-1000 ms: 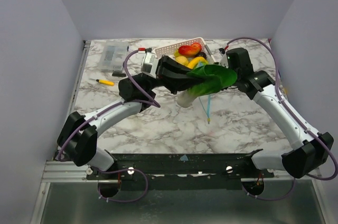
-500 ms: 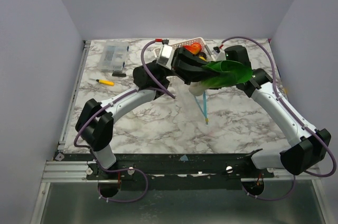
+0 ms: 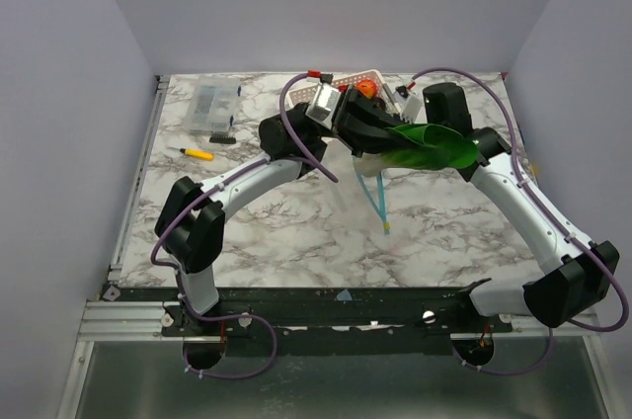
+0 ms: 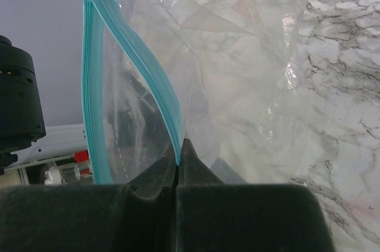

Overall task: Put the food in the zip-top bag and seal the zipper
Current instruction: Place the fake vegetable in the zipper food storage bag.

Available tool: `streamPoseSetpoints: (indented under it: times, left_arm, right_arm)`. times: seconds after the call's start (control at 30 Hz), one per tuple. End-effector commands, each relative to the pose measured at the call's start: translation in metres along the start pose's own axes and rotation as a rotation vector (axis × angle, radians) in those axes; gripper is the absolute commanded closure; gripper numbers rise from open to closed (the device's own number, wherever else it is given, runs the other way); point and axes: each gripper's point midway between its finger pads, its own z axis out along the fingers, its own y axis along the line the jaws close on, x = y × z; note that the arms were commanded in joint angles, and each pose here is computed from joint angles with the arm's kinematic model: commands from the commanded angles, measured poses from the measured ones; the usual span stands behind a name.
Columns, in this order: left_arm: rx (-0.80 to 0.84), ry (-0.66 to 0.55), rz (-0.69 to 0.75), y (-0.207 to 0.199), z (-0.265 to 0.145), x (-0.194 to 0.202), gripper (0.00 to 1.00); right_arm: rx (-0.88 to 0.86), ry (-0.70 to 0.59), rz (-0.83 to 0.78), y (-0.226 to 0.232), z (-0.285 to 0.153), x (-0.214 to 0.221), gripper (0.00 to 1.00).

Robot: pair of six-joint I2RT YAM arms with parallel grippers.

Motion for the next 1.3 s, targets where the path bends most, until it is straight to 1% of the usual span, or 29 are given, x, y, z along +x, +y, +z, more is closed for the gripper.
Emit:
streamPoseSetpoints:
  times: [0.0, 0.17, 0.27, 0.33, 0.5, 0.7, 0.83, 0.87, 0.97, 1.2, 1.27]
  left_arm:
    - [0.083, -0.006, 0.051, -0.014, 0.004, 0.001, 1.00]
    - [0.148, 0.031, 0.002, -0.028, 0.009, 0.004, 1.00]
    - [0.187, 0.096, -0.044, -0.031, 0.002, 0.017, 1.00]
    - [0.198, 0.127, -0.058, -0.034, -0.003, 0.024, 1.00]
    - [0.202, 0.182, -0.095, -0.039, -0.017, 0.043, 1.00]
    - [0.166, 0.218, -0.103, -0.039, -0.038, 0.051, 1.00]
    - [0.118, 0.200, -0.111, -0.037, -0.044, 0.052, 1.00]
    - [0.094, 0.180, -0.109, -0.035, -0.043, 0.050, 1.00]
    - [-0.040, 0.083, -0.098, -0.023, -0.045, 0.042, 1.00]
    - [-0.262, -0.029, -0.010, 0.002, -0.059, 0.035, 1.00]
    - [-0.358, -0.056, 0.014, 0.012, -0.067, 0.033, 1.00]
  right_arm:
    - [-0.079, -0.002, -0.013, 0.018, -0.003, -0.006, 0.99]
    - [-0.071, 0.006, -0.021, 0.014, -0.001, -0.004, 0.99]
    - [-0.055, 0.014, -0.035, 0.011, -0.003, -0.001, 0.99]
    - [-0.078, 0.024, -0.046, 0.015, -0.005, 0.001, 0.99]
    - [-0.115, 0.020, -0.069, 0.026, -0.012, 0.000, 0.99]
    - [-0.125, 0.017, -0.074, 0.029, -0.011, -0.004, 0.99]
    - [-0.132, 0.008, -0.072, 0.031, -0.010, -0.006, 0.99]
    - [-0.130, 0.003, -0.071, 0.031, -0.010, -0.008, 0.99]
    - [-0.131, -0.008, -0.073, 0.033, -0.011, -0.011, 0.99]
    - [-0.066, -0.059, -0.041, 0.027, -0.011, -0.022, 0.99]
    - [-0.055, -0.082, -0.022, 0.027, -0.013, -0.026, 0.99]
